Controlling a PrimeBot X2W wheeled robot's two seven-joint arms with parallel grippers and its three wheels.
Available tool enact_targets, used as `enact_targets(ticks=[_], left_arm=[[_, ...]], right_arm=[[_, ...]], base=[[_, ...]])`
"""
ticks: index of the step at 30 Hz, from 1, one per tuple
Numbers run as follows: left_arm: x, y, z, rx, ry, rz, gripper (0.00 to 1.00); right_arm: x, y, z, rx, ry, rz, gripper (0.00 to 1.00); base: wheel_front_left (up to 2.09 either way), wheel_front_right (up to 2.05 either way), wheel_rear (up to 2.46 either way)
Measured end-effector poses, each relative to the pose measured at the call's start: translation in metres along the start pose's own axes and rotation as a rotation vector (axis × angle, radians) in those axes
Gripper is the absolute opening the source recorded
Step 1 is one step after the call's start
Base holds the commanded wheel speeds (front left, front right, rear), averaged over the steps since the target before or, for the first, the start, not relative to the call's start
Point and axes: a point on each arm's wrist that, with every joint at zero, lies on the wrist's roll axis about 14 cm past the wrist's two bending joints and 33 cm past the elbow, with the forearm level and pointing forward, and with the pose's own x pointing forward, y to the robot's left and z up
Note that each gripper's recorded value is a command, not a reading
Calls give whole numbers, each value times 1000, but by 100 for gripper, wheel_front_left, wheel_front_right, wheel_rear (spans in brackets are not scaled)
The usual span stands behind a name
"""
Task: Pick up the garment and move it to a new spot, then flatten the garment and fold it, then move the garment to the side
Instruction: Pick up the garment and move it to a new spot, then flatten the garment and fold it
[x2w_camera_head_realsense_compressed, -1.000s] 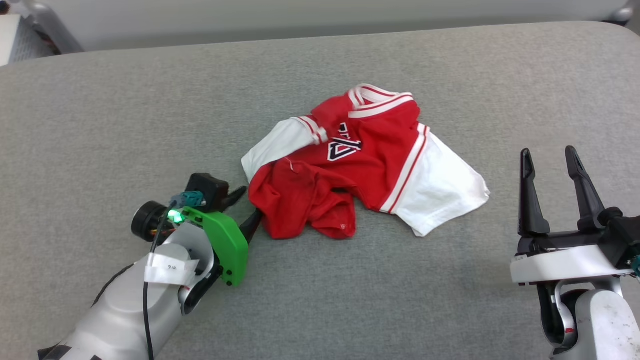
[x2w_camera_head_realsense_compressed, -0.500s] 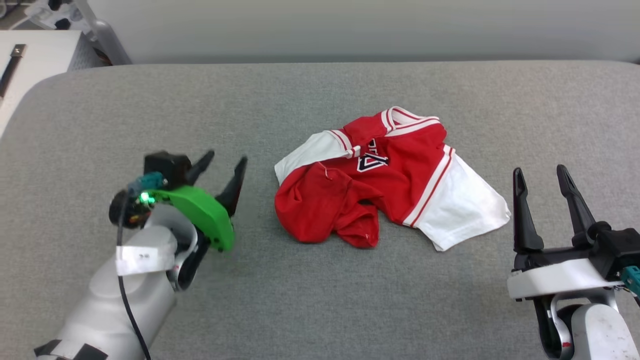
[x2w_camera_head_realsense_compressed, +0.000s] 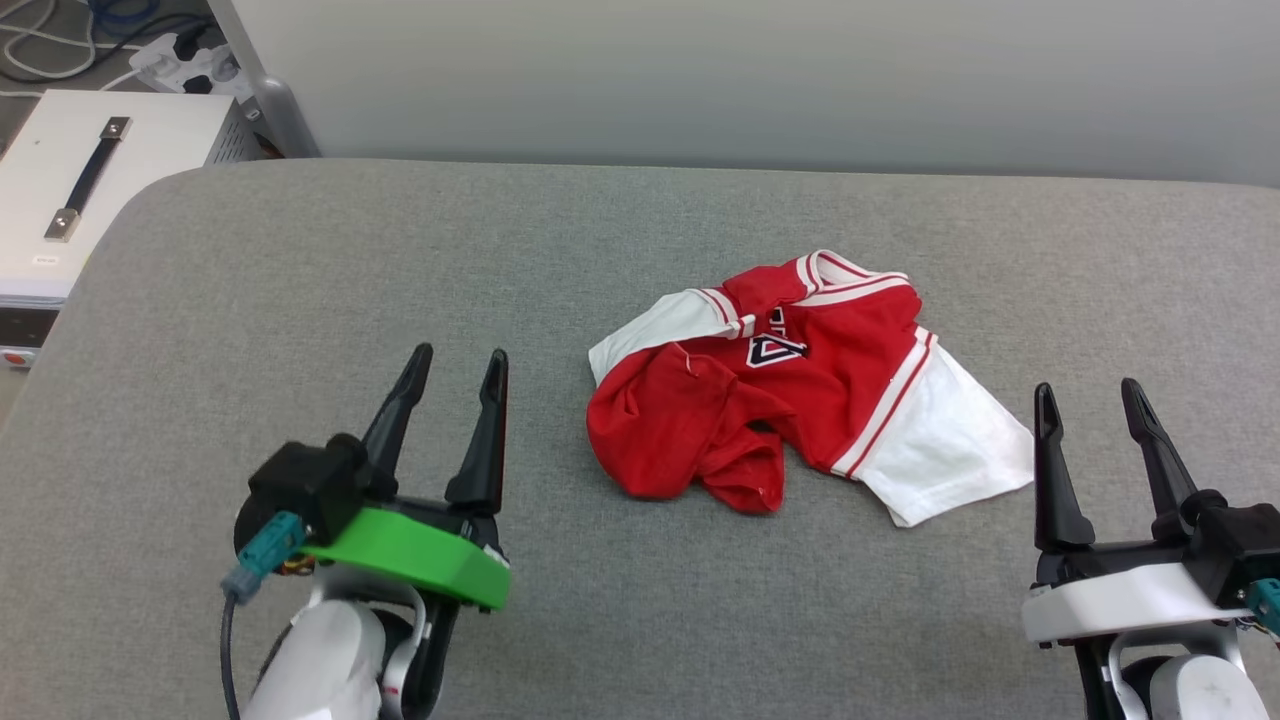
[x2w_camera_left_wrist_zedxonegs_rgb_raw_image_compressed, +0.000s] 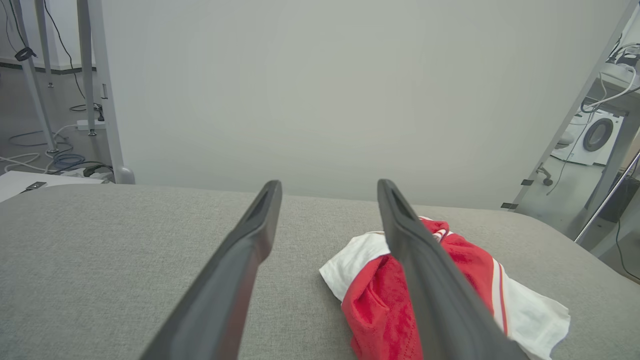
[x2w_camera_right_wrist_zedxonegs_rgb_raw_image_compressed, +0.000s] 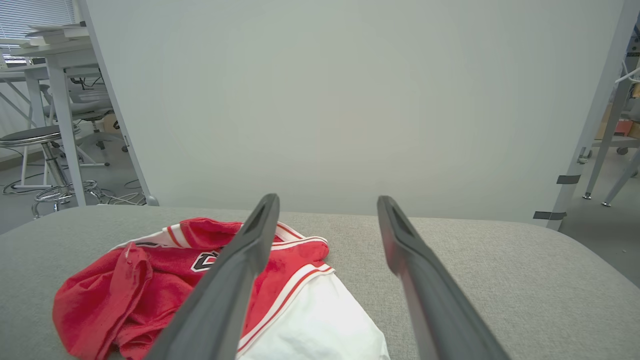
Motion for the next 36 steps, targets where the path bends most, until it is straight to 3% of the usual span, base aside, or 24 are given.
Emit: enact_targets(ticks=[7,19,26,31,36], left_arm=[[-24,-6,-8,-19,-5,38,100],[-25,-14,-35,-9,74,5,100],[14,-57,-44,67,214,-226,100],[41,-87,-64,117,476,-388,100],[63,-104,-75,253,702,-516,100]], right_arm=[[-5,6,2,3,-1,16,100],[-10,3,2,1,4,5,100],[-12,-5,-7,0,28,-19,100],[-14,-13,-14,4,50,-43,100],[-9,-23,-15,4,47,-69,100]], base=[[0,0,0],[0,0,0],[0,0,0],[0,0,0],[0,0,0]])
